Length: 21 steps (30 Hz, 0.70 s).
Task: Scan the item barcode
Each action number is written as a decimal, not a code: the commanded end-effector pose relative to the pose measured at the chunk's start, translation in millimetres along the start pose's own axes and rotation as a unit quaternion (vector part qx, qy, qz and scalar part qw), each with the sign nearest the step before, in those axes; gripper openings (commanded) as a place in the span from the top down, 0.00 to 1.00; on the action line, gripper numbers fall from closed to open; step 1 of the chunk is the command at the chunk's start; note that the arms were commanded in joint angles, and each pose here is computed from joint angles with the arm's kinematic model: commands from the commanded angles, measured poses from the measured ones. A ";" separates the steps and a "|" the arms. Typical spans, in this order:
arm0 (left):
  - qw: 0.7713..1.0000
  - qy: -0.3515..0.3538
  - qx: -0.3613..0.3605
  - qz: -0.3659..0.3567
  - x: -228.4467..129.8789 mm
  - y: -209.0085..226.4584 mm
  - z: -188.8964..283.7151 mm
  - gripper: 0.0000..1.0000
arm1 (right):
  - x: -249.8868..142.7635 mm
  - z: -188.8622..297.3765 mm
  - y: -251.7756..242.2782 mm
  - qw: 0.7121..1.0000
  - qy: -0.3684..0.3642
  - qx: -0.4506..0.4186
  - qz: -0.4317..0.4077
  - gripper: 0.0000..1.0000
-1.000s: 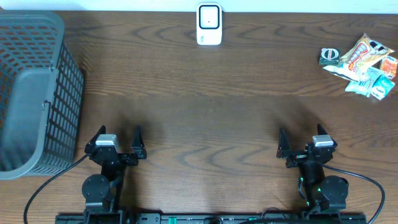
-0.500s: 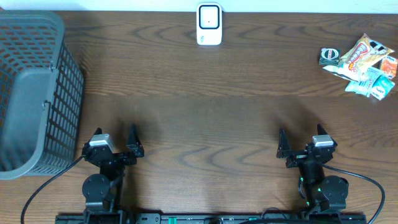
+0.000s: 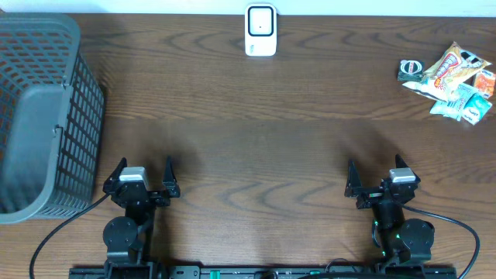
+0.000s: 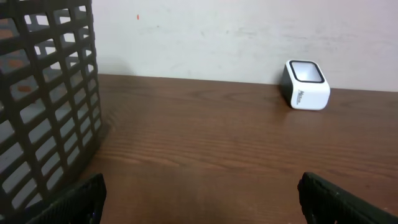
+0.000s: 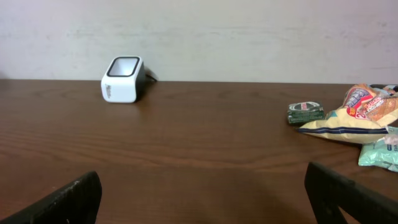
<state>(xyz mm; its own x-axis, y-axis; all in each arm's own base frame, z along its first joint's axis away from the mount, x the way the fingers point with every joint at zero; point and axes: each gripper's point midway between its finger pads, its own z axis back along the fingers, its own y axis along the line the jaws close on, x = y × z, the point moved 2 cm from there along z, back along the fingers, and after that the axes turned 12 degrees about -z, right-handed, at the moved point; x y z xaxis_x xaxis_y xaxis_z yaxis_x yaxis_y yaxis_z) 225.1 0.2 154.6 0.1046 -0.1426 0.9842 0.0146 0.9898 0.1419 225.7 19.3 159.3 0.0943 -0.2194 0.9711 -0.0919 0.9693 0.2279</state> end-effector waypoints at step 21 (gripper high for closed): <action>0.999 0.019 -0.024 -0.011 -12.8 -8.4 -0.4 0.02 | -0.7 0.3 2.6 1.000 0.001 0.007 -0.003 0.01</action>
<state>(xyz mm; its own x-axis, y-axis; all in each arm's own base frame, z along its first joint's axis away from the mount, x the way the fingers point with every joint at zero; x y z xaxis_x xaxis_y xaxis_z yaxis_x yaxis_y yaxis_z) 225.1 -1.0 154.6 0.1030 -0.1468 0.9838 0.0229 0.9891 0.1452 225.7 19.2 159.3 0.0946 -0.2194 0.9711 -0.0914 0.9694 0.2279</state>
